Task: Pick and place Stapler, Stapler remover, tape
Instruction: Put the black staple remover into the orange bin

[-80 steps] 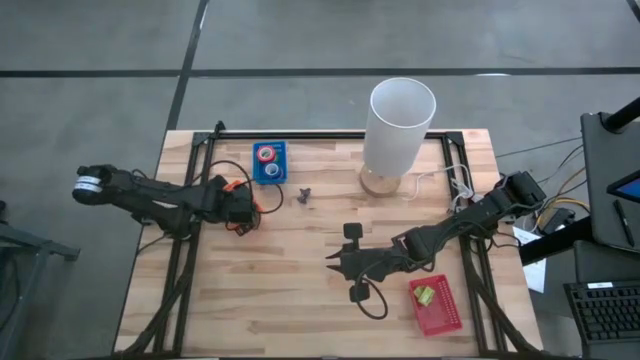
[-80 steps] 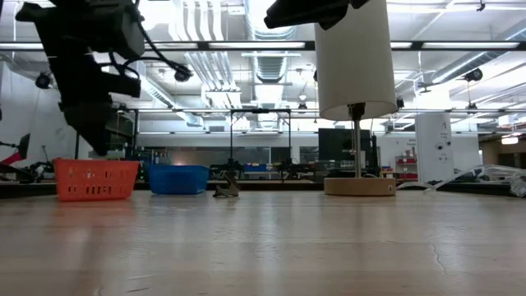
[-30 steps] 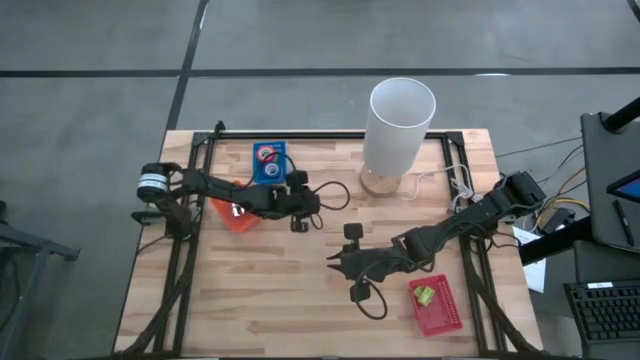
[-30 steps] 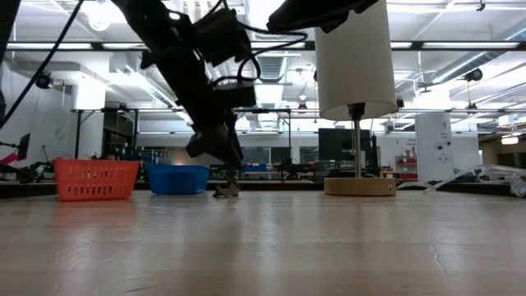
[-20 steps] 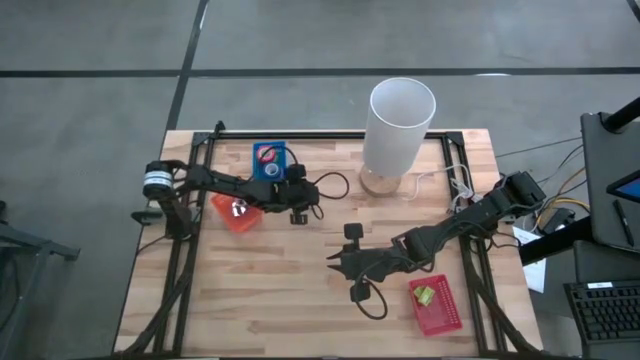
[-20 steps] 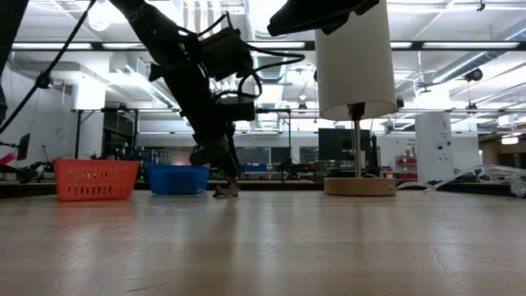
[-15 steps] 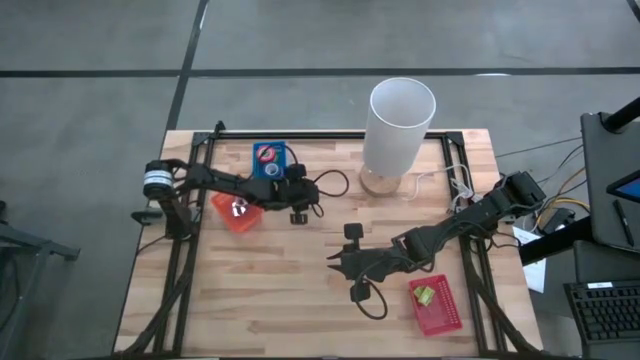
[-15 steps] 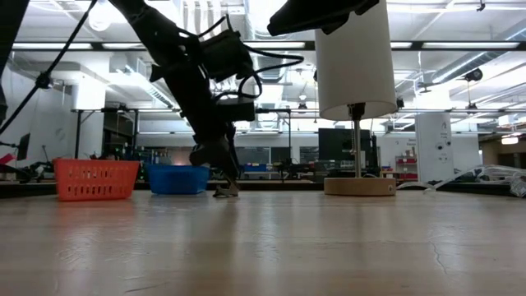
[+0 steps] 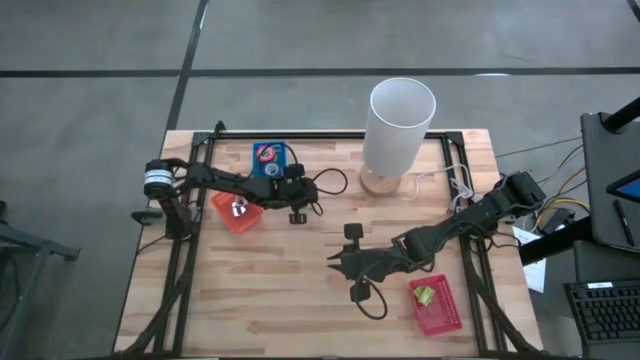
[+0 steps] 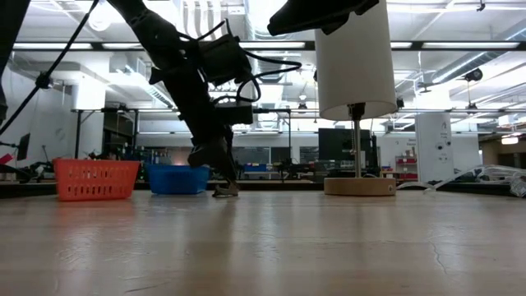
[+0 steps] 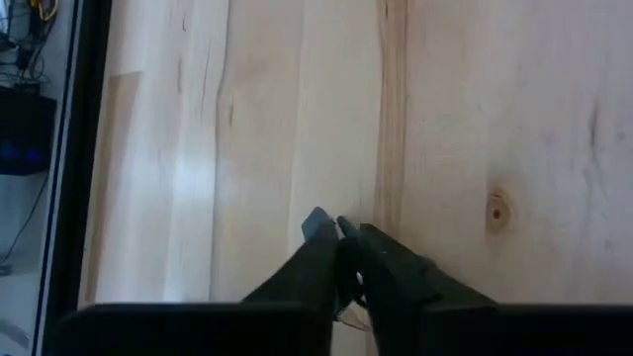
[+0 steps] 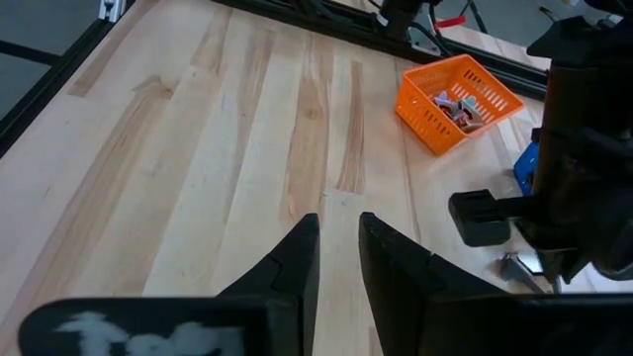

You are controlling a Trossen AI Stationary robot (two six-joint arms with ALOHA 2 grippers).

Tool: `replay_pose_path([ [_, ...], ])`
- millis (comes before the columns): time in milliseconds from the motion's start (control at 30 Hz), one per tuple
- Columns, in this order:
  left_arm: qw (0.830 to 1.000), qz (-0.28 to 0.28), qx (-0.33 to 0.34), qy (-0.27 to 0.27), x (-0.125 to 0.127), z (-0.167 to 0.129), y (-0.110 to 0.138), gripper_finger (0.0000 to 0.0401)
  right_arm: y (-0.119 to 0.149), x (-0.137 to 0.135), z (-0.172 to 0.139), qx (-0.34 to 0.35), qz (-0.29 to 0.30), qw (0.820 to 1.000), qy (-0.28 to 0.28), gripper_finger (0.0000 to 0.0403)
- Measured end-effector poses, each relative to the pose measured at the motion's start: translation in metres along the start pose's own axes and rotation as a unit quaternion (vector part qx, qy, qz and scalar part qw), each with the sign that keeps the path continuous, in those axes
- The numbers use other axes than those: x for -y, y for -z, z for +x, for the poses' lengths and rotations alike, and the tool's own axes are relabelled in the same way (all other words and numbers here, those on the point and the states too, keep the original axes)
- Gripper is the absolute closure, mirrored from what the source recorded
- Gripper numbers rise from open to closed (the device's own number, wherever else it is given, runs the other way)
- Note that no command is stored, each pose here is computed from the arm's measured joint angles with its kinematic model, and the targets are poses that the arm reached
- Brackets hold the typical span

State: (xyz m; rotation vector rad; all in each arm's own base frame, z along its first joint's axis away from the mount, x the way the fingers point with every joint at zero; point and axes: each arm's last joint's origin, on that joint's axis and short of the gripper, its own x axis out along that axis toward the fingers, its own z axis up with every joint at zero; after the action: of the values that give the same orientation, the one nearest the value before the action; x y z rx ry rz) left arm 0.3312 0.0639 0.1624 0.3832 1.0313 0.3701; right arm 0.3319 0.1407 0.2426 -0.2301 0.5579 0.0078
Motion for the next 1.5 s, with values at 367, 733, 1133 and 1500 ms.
replay_pose_path([
  [367,1.000,0.016,-0.001,0.009,0.001,-0.005,-0.001,0.0394,0.001,0.000,0.000,-0.001,0.001,1.000,0.000,0.0326],
  [733,0.999,0.017,0.008,0.051,0.011,-0.076,0.001,0.0399,0.004,0.000,0.001,-0.007,-0.004,1.000,0.000,0.0343],
  [1133,0.999,-0.023,-0.009,0.042,0.033,-0.175,0.037,0.0396,0.004,0.000,0.001,-0.005,-0.002,1.000,0.000,0.0333],
  [1500,0.992,-0.066,-0.096,-0.057,0.028,-0.182,0.083,0.0395,0.002,0.000,0.001,0.003,0.001,1.000,0.000,0.0339],
])
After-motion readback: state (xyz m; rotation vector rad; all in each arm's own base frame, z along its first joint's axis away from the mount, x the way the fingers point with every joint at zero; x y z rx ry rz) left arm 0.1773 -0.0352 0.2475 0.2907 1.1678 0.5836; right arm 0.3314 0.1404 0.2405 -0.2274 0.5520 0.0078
